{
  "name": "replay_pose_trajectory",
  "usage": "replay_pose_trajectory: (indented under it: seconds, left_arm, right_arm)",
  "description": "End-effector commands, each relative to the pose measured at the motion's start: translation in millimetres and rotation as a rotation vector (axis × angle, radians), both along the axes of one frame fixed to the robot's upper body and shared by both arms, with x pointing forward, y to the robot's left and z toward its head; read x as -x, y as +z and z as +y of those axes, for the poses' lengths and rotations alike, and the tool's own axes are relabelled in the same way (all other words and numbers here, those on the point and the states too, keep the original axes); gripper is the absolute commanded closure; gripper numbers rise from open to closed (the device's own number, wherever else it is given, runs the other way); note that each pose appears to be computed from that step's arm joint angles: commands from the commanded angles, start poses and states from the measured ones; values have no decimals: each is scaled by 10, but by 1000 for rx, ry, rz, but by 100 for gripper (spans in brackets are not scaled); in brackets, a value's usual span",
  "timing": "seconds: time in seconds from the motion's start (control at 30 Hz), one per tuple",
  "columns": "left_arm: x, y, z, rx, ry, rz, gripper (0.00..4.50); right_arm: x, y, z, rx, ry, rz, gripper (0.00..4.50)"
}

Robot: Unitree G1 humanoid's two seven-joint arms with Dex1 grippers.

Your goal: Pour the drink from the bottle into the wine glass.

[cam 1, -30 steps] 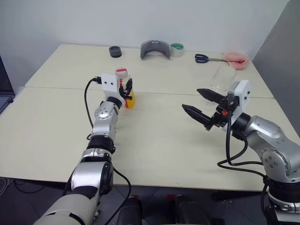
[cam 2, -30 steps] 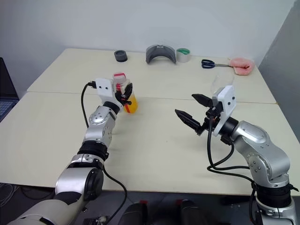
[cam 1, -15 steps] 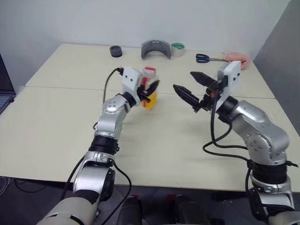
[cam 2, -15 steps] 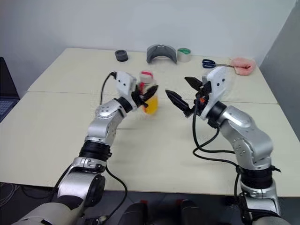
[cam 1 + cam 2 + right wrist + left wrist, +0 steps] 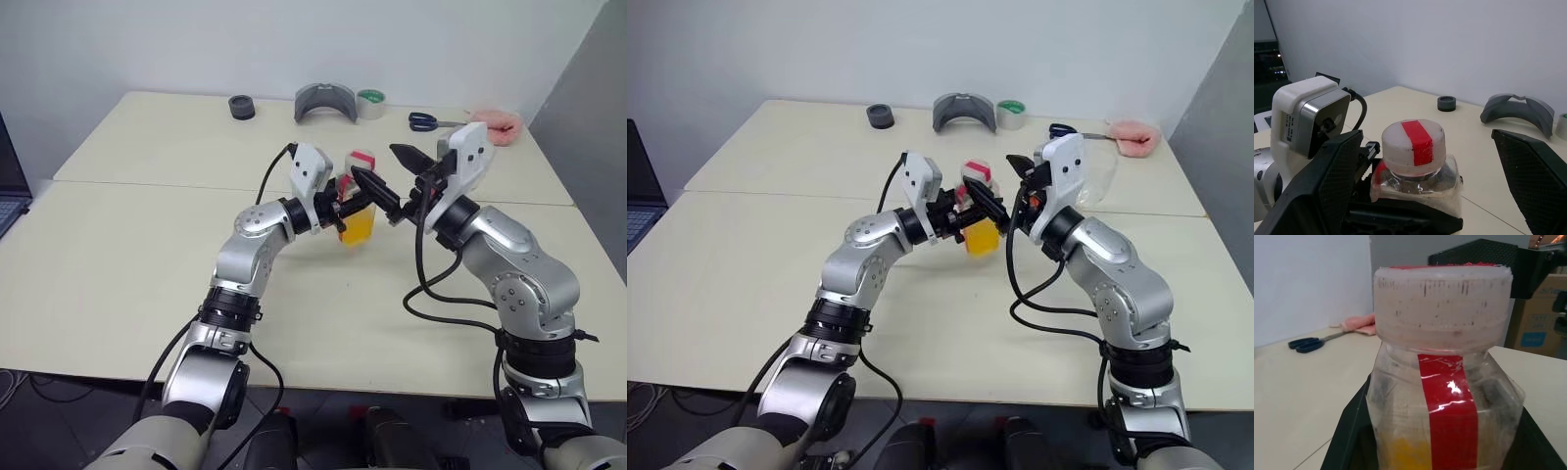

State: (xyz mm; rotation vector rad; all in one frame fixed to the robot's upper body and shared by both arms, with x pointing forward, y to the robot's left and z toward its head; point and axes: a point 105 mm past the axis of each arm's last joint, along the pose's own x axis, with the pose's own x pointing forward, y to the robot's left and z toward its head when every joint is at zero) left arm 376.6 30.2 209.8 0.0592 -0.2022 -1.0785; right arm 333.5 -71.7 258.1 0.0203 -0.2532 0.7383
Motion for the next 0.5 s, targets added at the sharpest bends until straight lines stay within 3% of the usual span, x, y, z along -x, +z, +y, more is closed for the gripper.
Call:
replay_pose_trajectory:
  seconds: [0.03, 0.4, 0.5]
  left_arm:
    - [122, 155, -62, -27, -58, -91, 273]
    - [124, 168, -71, -16, -56, -94, 273]
    - [117, 168, -70, -14, -48, -95, 273]
  right_arm:
    - [54, 96, 50, -8, 19, -43, 0]
    - [88, 81, 136, 14, 75, -25, 0]
    - [84, 100, 137, 6, 77, -30, 57]
